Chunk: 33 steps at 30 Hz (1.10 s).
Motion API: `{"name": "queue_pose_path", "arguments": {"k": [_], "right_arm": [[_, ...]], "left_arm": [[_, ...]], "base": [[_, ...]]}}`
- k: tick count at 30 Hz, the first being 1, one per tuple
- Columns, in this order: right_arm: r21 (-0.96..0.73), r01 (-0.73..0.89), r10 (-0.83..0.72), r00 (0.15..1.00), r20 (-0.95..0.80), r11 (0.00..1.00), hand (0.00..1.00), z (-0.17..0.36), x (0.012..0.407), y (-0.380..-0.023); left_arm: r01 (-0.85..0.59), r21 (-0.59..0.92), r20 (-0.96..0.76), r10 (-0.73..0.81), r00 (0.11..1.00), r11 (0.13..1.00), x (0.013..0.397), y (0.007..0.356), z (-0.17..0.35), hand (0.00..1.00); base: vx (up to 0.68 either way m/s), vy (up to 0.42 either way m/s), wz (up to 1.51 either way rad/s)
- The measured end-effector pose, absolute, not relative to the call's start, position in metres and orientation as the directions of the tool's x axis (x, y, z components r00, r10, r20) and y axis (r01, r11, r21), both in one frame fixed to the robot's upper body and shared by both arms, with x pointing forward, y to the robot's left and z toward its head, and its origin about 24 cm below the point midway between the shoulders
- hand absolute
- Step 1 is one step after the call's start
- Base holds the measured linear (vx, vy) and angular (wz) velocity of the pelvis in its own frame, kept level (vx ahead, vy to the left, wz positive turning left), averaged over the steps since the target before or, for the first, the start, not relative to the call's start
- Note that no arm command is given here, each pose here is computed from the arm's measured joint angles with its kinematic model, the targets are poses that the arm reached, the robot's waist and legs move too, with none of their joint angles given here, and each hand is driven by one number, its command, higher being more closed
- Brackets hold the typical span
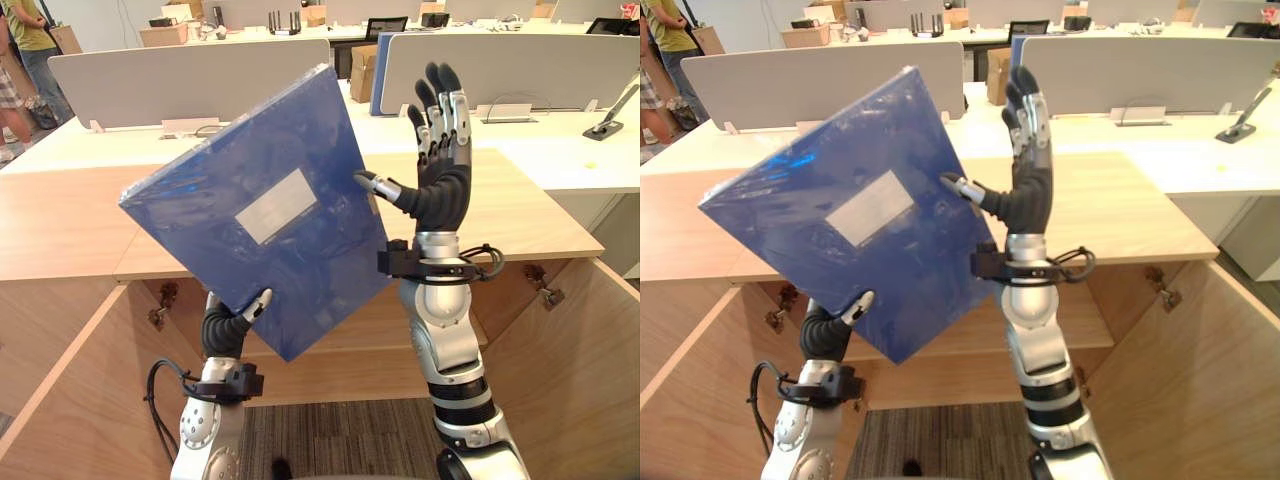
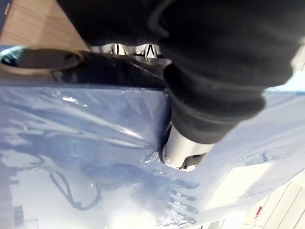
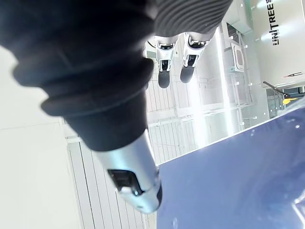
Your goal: Walk over to the cabinet, pick up the folder, carry it to the office cabinet, place the folder inside the office cabinet, then close the office cabinet door
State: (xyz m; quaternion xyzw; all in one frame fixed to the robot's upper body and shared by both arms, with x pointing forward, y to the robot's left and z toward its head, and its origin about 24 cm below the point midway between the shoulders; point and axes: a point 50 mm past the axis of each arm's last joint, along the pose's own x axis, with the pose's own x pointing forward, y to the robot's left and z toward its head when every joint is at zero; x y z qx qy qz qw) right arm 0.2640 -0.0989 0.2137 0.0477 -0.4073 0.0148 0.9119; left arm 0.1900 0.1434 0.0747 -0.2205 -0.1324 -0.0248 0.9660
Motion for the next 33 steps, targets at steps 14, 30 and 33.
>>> {"name": "queue_pose_path", "arguments": {"k": [14, 30, 33], "right_arm": [[0.044, -0.236, 0.163, 0.781, 0.603, 0.971, 0.00, 0.176, 0.273, -0.090], [-0.045, -0.431, 0.409, 0.813, 0.415, 0.901, 0.00, 0.164, 0.323, -0.093], [-0.075, -0.462, 0.453, 0.804, 0.386, 0.884, 0.00, 0.165, 0.330, -0.092]], "left_arm": [[0.039, -0.388, 0.245, 0.062, 0.968, 0.921, 0.185, 0.155, 0.070, 1.00], [0.074, -0.354, 0.264, 0.024, 0.964, 0.932, 0.186, 0.167, 0.073, 1.00], [0.079, -0.347, 0.267, 0.018, 0.963, 0.935, 0.187, 0.168, 0.074, 1.00]], "base": [[0.00, 0.000, 0.00], [0.00, -0.003, 0.01], [0.00, 0.000, 0.00]]}}
